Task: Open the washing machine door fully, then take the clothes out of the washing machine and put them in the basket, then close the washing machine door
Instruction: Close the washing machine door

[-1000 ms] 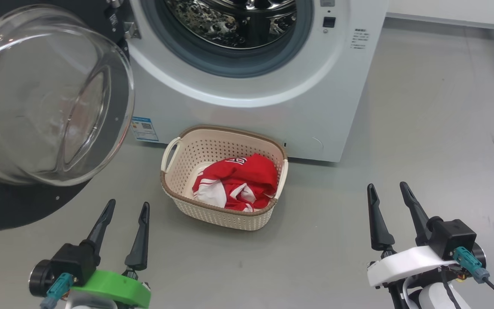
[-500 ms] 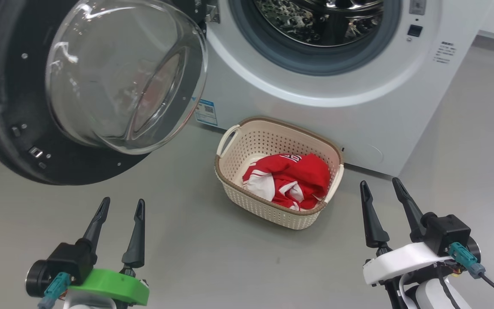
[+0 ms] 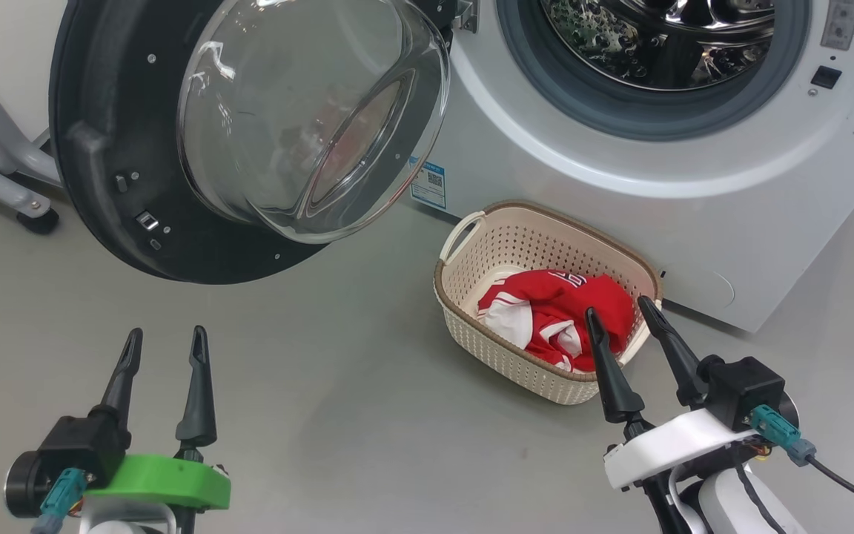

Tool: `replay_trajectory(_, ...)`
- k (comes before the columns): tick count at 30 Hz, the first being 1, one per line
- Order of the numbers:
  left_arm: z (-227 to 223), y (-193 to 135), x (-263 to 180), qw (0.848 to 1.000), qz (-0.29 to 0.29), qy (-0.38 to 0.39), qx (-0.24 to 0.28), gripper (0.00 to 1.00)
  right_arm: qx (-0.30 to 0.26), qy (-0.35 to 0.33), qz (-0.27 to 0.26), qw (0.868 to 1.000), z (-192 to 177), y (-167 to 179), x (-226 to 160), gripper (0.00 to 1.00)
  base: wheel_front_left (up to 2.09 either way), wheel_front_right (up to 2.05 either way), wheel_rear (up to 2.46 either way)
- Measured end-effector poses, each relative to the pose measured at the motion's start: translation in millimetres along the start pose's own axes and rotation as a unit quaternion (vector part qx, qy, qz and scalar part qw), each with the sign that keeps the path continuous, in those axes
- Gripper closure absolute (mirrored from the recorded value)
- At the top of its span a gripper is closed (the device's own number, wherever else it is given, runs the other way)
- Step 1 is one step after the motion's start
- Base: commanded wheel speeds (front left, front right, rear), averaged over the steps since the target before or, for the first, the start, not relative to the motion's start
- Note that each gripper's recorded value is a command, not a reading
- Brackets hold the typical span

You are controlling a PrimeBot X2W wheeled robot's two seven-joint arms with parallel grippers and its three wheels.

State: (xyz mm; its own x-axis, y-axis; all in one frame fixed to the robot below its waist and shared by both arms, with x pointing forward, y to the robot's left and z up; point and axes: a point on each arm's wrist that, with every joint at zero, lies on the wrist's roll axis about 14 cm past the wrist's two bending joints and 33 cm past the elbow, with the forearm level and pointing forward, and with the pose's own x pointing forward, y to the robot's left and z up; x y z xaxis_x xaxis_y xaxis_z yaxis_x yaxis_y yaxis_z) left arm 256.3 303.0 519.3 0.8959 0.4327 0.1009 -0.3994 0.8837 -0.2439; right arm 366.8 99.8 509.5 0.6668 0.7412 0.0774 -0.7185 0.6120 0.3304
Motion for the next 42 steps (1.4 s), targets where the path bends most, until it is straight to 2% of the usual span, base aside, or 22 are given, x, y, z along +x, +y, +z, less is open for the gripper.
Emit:
replay_trajectory(18, 3, 16, -10, 1.0, 0.031, -0.004, 0.004, 0.0, 0.004, 0.013, 0.023, 1.0, -7, 11, 8, 0.0, 0.0, 0.0, 0.0)
replay_trajectory(42, 2, 14, -14, 0.999, 0.033, -0.004, -0.003, 0.0, 0.0, 0.015, 0.025, 1.0, -8, 11, 11, 0.0, 0.0, 0.0, 0.0)
